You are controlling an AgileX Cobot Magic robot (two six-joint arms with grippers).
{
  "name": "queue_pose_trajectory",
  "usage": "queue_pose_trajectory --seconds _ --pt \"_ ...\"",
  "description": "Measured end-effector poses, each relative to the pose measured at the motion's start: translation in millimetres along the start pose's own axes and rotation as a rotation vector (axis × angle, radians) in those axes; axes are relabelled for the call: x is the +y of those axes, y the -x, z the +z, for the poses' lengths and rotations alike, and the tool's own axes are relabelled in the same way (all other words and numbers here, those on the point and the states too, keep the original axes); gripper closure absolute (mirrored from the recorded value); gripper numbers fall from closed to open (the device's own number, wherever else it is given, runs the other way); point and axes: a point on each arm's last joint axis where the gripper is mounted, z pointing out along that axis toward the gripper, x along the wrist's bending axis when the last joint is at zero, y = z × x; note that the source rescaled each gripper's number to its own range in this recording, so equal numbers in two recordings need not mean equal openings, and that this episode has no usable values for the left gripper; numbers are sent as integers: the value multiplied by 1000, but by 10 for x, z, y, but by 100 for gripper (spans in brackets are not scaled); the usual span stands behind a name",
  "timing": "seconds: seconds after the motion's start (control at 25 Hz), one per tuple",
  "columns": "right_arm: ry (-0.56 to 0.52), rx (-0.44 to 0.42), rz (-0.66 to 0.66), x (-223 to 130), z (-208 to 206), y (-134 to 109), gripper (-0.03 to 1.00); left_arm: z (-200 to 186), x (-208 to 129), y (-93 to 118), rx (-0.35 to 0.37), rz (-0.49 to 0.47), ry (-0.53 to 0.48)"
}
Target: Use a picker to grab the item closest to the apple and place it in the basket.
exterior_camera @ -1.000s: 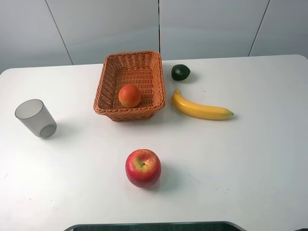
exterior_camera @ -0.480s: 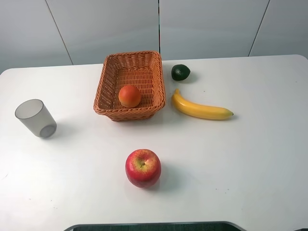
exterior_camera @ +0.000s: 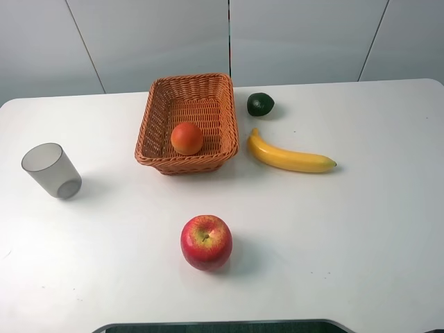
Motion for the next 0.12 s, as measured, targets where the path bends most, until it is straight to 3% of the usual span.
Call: queue_pose_trajectory --seconds 0.12 --pt "0 0 0 0 0 0 -3 0 0 0 0 0 0"
